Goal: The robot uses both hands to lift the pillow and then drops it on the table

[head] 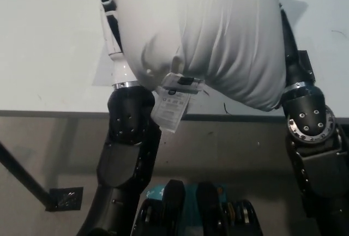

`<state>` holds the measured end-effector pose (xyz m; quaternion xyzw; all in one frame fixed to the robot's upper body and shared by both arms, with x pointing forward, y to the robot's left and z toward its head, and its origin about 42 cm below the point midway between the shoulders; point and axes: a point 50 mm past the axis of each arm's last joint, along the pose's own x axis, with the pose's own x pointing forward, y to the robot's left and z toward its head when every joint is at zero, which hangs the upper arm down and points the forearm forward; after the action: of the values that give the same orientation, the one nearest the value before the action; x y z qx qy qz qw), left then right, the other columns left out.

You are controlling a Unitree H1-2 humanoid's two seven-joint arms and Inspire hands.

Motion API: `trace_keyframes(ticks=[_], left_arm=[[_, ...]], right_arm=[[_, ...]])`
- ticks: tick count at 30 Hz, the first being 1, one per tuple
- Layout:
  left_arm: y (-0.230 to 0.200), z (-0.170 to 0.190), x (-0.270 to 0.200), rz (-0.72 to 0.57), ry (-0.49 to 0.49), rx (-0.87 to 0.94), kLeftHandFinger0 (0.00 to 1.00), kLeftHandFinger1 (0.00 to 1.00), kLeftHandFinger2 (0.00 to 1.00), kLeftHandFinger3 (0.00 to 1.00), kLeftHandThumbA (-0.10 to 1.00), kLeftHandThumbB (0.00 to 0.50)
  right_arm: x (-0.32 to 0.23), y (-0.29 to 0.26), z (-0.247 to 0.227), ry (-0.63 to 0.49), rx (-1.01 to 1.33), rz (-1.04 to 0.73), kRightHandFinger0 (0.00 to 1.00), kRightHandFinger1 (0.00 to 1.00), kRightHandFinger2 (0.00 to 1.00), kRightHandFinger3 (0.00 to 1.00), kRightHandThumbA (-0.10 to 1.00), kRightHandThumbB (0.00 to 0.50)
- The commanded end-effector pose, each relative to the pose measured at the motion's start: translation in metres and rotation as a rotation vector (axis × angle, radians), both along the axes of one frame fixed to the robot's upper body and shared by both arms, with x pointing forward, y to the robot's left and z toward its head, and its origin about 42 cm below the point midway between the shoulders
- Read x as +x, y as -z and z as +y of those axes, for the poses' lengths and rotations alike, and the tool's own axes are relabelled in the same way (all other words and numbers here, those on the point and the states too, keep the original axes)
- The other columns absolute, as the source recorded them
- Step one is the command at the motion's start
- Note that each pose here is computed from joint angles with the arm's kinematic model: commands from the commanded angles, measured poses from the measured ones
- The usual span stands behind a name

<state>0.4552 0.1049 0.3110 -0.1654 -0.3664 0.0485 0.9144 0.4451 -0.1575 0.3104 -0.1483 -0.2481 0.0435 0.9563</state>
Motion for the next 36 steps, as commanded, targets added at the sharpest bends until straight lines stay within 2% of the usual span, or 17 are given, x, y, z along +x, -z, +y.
trace_keyframes(ticks=[1, 4, 7, 10, 12, 14, 19, 21, 25, 28, 30, 33, 36], left_arm=[[-0.096, -0.073, -0.059, -0.311, 0.111, 0.192, 1.0, 1.0, 1.0, 1.0, 1.0, 0.014], [-0.107, -0.068, -0.07, -0.331, 0.08, 0.197, 1.0, 1.0, 1.0, 1.0, 1.0, 0.045], [-0.12, -0.065, -0.081, -0.372, 0.081, 0.166, 1.0, 1.0, 1.0, 1.0, 1.0, 0.05], [-0.131, -0.061, -0.092, -0.414, 0.074, 0.164, 1.0, 1.0, 1.0, 1.0, 1.0, 0.046], [-0.142, -0.058, -0.105, -0.49, 0.04, 0.182, 1.0, 1.0, 1.0, 1.0, 1.0, 0.026], [-0.145, -0.056, -0.114, -0.509, 0.072, 0.174, 1.0, 1.0, 1.0, 1.0, 1.0, 0.07], [-0.149, -0.056, -0.123, -0.523, 0.104, 0.17, 1.0, 1.0, 1.0, 1.0, 1.0, 0.079], [-0.152, -0.055, -0.128, -0.543, 0.096, 0.178, 1.0, 1.0, 1.0, 1.0, 1.0, 0.058], [-0.151, -0.055, -0.126, -0.552, 0.086, 0.182, 1.0, 1.0, 1.0, 1.0, 1.0, 0.067], [-0.15, -0.053, -0.121, -0.54, 0.076, 0.187, 1.0, 1.0, 1.0, 1.0, 1.0, 0.042], [-0.15, -0.052, -0.12, -0.54, 0.074, 0.187, 1.0, 1.0, 1.0, 1.0, 1.0, 0.042], [-0.148, -0.049, -0.109, -0.505, 0.05, 0.186, 1.0, 1.0, 1.0, 1.0, 1.0, 0.062], [-0.14, -0.044, -0.095, -0.441, 0.023, 0.174, 1.0, 1.0, 1.0, 1.0, 1.0, 0.045]], right_arm=[[-0.071, -0.117, 0.067, -0.218, 0.008, -0.423, 1.0, 1.0, 1.0, 1.0, 1.0, 0.321], [-0.084, -0.127, 0.063, -0.208, 0.009, -0.475, 1.0, 1.0, 1.0, 1.0, 1.0, 0.33], [-0.095, -0.139, 0.06, -0.198, 0.008, -0.524, 1.0, 1.0, 1.0, 1.0, 1.0, 0.345], [-0.106, -0.145, 0.057, -0.204, 0.012, -0.551, 1.0, 1.0, 1.0, 1.0, 1.0, 0.348], [-0.114, -0.15, 0.055, -0.199, 0.013, -0.598, 1.0, 1.0, 1.0, 1.0, 1.0, 0.353], [-0.122, -0.153, 0.055, -0.178, -0.005, -0.629, 1.0, 1.0, 1.0, 1.0, 1.0, 0.364], [-0.129, -0.155, 0.055, -0.16, -0.01, -0.649, 1.0, 1.0, 1.0, 1.0, 1.0, 0.382], [-0.133, -0.156, 0.055, -0.142, -0.029, -0.672, 1.0, 1.0, 1.0, 1.0, 1.0, 0.379], [-0.134, -0.155, 0.054, -0.128, -0.034, -0.688, 1.0, 1.0, 1.0, 1.0, 1.0, 0.369], [-0.129, -0.154, 0.052, -0.126, -0.031, -0.677, 1.0, 1.0, 1.0, 1.0, 1.0, 0.353], [-0.128, -0.154, 0.052, -0.125, -0.031, -0.677, 1.0, 1.0, 1.0, 1.0, 1.0, 0.352], [-0.119, -0.152, 0.052, -0.111, -0.039, -0.662, 1.0, 1.0, 1.0, 1.0, 1.0, 0.34], [-0.109, -0.147, 0.05, -0.09, -0.073, -0.625, 1.0, 1.0, 1.0, 1.0, 1.0, 0.315]])
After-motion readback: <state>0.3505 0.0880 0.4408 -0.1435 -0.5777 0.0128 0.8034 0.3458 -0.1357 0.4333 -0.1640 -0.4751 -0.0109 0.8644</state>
